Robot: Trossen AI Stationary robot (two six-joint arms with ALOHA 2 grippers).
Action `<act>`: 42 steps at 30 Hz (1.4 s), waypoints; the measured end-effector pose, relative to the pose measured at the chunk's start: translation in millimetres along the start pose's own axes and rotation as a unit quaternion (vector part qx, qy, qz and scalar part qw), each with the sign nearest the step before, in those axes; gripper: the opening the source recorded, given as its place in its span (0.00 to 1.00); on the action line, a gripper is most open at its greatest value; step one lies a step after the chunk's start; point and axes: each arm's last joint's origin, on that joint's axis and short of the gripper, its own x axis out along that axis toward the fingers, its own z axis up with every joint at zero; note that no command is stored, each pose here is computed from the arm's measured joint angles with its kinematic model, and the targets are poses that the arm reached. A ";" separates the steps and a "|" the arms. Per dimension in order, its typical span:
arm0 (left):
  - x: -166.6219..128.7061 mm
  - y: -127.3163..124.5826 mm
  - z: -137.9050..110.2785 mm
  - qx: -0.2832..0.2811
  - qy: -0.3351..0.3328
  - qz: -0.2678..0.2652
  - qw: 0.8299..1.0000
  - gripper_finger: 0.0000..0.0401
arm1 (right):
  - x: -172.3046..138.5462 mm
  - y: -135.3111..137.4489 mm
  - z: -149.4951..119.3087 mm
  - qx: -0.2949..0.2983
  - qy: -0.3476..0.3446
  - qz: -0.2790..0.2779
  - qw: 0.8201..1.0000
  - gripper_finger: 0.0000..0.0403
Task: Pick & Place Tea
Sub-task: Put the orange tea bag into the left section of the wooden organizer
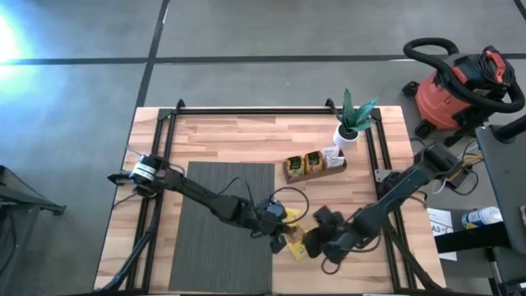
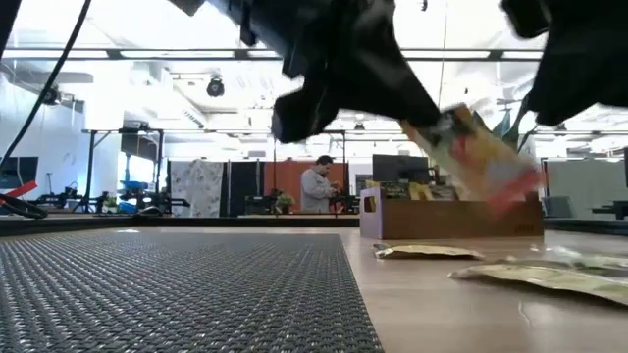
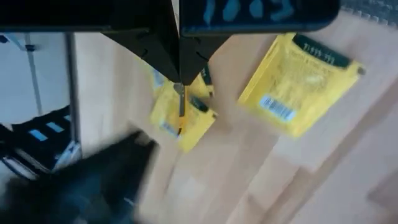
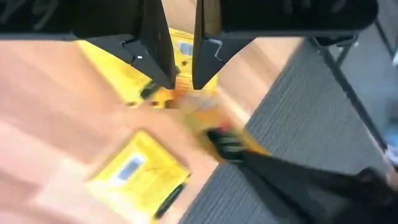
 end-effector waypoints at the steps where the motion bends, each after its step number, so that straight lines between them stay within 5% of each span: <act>1: -2.7 -1.9 4.1 0.008 -0.004 0.003 1.000 0.00 | -5.4 -2.7 -0.1 0.006 -0.008 -0.008 1.000 0.13; 12: -35.3 1.0 89.2 0.121 -0.060 0.069 0.988 0.00 | -43.5 -27.0 -23.2 0.034 -0.042 -0.057 0.997 0.13; 23: -53.1 76.3 181.2 0.178 -0.076 0.111 0.975 0.00 | -51.2 -34.3 -48.9 0.071 -0.037 -0.053 0.995 0.13; 32: -18.3 132.2 198.6 0.157 -0.058 0.095 0.981 0.00 | -48.8 -38.3 -53.4 0.093 -0.048 -0.065 0.992 0.13; 42: 29.7 143.5 198.0 0.172 0.026 0.084 0.981 0.00 | -47.7 -41.2 -53.2 0.105 -0.053 -0.074 0.990 0.13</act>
